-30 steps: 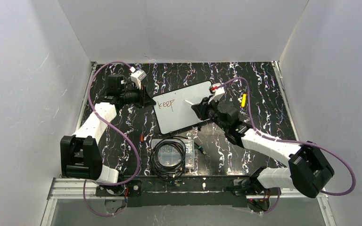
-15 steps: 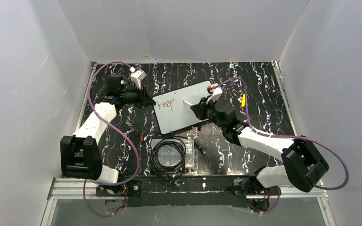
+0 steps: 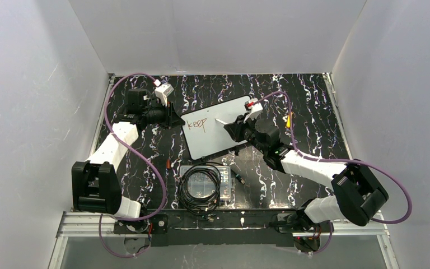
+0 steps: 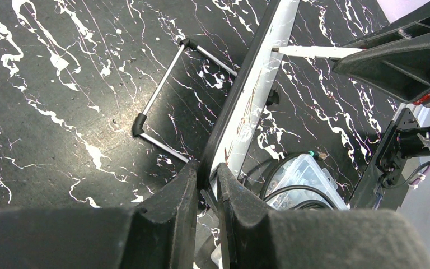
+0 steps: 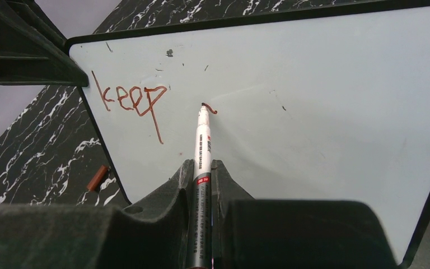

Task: Write a sentence on the whiteboard

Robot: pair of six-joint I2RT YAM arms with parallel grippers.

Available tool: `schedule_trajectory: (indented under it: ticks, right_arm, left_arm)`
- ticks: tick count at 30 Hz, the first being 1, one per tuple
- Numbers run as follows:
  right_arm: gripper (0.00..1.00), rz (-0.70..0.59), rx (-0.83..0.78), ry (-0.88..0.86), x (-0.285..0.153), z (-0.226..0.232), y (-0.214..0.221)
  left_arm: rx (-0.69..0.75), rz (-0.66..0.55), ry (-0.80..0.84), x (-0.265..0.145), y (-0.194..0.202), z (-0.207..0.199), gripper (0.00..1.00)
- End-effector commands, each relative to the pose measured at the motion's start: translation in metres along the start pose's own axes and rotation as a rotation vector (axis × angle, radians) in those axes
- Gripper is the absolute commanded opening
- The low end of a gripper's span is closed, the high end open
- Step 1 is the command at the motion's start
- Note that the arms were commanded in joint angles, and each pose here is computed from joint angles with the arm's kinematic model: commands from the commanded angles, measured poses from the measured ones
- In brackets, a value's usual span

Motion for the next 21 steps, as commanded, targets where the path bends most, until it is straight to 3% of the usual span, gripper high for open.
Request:
schedule_trajectory:
  ticks: [1,13,21]
  right_arm:
    - [0.01,-0.049,-0.021,-0.046,0.008,0.009,-0.016]
    - [0.01,0.034,-0.009,-0.007,-0.005,-0.006,0.011]
    - [0.01,-0.007,-0.021,0.037,-0.006,-0.009,0.003]
  left_arm:
    - [0.059,-0.031,-0.015,-0.009,-0.015,-0.002,0.00]
    - [0.061,-0.034,-0.015,-0.010,-0.015,-0.003,0.00]
    - [0.058,-0.033,-0.015,-0.010,-0.015,-0.003,0.00]
Point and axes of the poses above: each gripper's point midway between its finger pads, its own x axis out along the fingers, its own z axis along the line the jaws close on, y = z × x, the point moved 6 cm from there along -x, back along the fingers, and after that the axes turned 10 degrees about x, right-handed, at the moved point
